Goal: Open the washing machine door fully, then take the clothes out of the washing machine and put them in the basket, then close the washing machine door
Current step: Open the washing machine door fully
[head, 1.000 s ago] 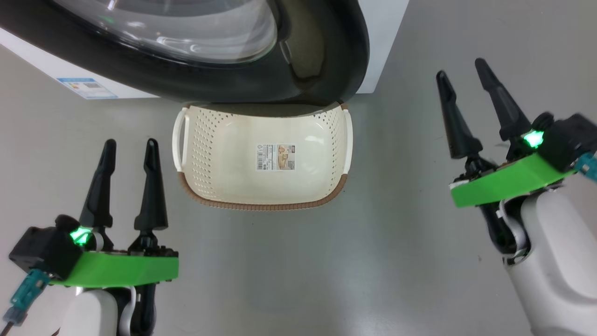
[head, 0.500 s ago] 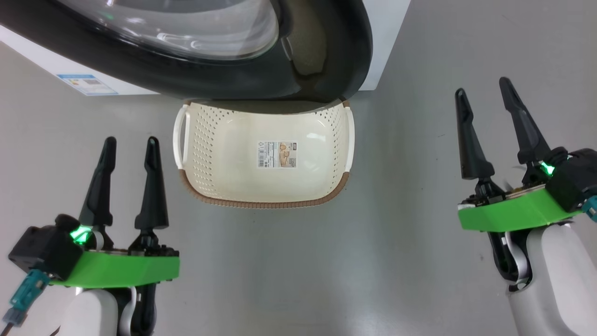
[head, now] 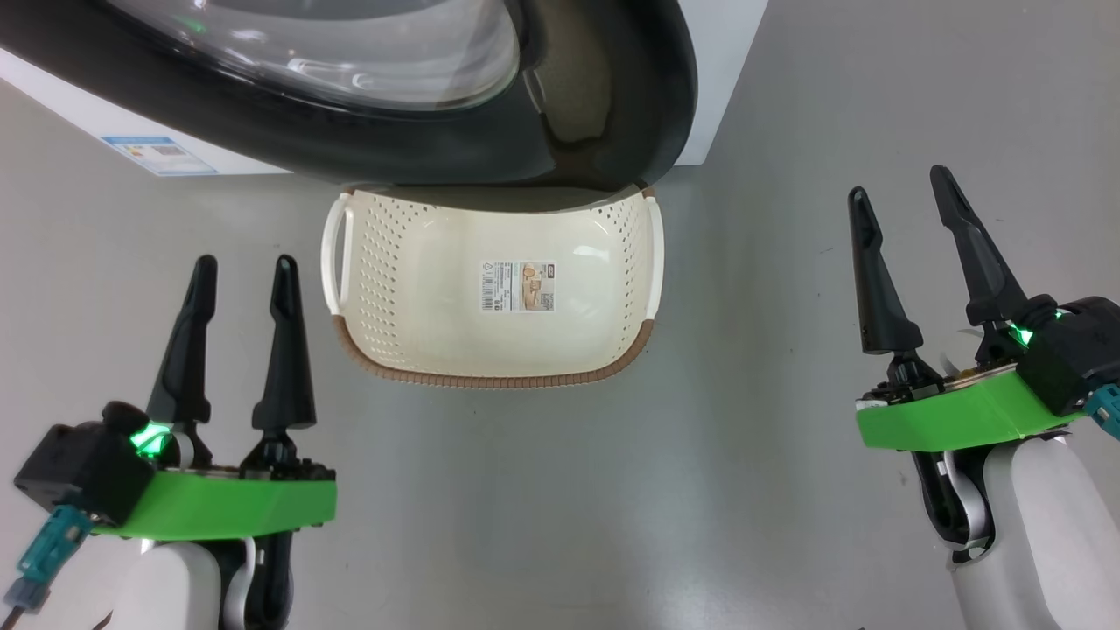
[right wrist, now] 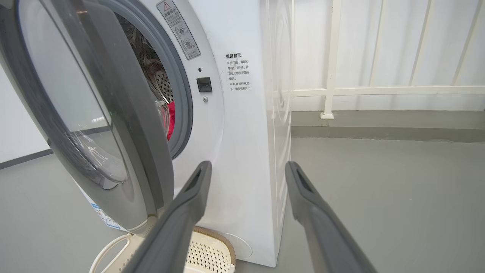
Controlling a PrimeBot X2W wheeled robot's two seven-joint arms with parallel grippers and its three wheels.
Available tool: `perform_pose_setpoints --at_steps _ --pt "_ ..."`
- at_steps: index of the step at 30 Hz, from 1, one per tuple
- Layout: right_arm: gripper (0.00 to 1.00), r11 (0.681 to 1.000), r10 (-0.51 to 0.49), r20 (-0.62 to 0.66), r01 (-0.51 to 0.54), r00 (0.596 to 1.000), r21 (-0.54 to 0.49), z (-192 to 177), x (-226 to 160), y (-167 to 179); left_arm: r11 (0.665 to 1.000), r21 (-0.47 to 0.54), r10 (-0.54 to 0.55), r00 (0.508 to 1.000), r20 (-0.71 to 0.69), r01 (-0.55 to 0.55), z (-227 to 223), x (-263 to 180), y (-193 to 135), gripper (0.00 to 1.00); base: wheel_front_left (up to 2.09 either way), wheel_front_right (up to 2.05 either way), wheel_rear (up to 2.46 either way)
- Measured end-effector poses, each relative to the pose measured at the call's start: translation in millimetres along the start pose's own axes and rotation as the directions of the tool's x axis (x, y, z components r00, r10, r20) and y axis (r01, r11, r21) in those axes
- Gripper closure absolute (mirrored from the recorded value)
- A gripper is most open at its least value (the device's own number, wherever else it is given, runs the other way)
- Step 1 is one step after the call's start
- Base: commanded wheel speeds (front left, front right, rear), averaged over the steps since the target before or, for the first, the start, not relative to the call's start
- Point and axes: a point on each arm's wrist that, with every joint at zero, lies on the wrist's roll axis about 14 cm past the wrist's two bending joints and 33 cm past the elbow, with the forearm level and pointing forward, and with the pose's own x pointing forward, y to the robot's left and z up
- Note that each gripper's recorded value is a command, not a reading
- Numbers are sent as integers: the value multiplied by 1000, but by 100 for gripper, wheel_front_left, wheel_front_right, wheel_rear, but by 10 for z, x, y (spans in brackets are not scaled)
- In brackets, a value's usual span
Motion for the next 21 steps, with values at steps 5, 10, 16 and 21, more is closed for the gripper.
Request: perform_pose_setpoints --at_steps 5,10,16,21 --pt "0 1000 -1 -2 1 1000 1 -9 0 -2 1000 0 0 1000 -2 0 -9 1 0 0 0 0 0" --pt "0 1000 1 -6 -1 1000 4 -26 0 7 1000 1 1 1000 -2 -1 -7 0 4 0 0 0 0" --pt "0 1000 0 -11 0 1000 4 -39 -7 2 1000 0 -1 1000 -2 1 -8 1 -3 0 0 0 0" --pt "100 1000 20 -45 -19 999 23 -138 -33 87 1000 0 -3 1000 4 3 24 -7 -11 0 0 0 0"
